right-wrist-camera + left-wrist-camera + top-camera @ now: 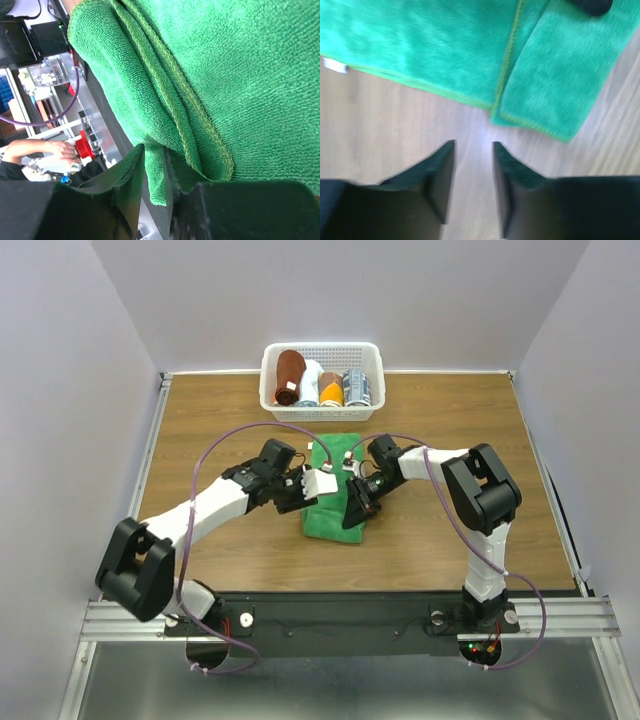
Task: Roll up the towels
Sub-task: Roll the towel
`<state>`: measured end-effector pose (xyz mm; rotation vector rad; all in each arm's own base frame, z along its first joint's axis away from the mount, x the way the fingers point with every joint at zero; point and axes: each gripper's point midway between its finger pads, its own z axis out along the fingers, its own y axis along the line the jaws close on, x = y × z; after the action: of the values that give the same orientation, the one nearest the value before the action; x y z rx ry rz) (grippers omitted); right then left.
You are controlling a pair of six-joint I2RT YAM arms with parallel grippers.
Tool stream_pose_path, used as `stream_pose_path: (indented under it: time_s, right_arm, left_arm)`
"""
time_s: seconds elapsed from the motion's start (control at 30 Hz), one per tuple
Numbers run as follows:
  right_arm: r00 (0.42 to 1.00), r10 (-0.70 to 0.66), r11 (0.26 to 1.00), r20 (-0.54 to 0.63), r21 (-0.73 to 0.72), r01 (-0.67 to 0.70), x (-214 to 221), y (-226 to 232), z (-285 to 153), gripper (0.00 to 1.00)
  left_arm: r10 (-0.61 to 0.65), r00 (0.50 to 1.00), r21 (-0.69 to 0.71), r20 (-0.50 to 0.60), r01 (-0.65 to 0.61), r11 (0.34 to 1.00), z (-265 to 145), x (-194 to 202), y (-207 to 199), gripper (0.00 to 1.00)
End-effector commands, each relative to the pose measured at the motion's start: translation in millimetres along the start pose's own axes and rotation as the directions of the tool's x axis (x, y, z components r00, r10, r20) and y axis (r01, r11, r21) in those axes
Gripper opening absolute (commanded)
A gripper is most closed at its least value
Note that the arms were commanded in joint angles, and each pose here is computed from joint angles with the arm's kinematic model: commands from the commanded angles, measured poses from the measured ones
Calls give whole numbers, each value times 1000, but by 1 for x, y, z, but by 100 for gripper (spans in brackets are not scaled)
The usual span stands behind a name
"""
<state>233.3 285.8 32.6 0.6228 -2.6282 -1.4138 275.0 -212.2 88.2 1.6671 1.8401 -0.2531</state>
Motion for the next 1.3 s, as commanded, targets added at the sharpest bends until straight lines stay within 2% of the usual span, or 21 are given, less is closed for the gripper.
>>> stream_pose_path:
  time_s: [0.0,0.07,0.23,0.3,0.43,0.6,0.9,1.07,1.27]
  right_arm:
    - [997,-74,993,34,93,71,-16,-15,1,28]
    - [996,-80,994,36,79,77,-17,-10,0,31]
    - [984,-155,988,87,30,153,-31,23,-16,32]
    - [981,-168,986,102,26,166,-36,31,-20,33]
    - [971,-207,977,122,70,199,-43,32,-25,41]
    - [971,-209,977,119,69,202,-42,31,-25,41]
    - [965,-228,971,130,105,215,-41,33,-32,45]
    - [964,-233,969,129,118,218,-39,32,-33,46]
    - [965,-229,970,127,116,215,-38,33,-34,46]
  left_arm:
    - [151,983,-40,101,-147,988,-25,-20,0,59]
    - [188,973,-31,134,-185,982,-26,-28,-11,63]
    - [262,954,-13,146,-263,965,-12,-42,-40,65]
    - [258,954,-19,150,-258,966,-9,-45,-41,65]
    - [215,966,-31,145,-212,977,-7,-45,-36,65]
    - [192,968,7,160,-195,981,-3,-42,-38,65]
    - [3,988,234,155,-39,971,21,-41,-36,59]
    - [-38,988,246,147,0,969,29,-41,-26,52]
    - [-57,991,311,122,16,950,33,-34,-35,41]
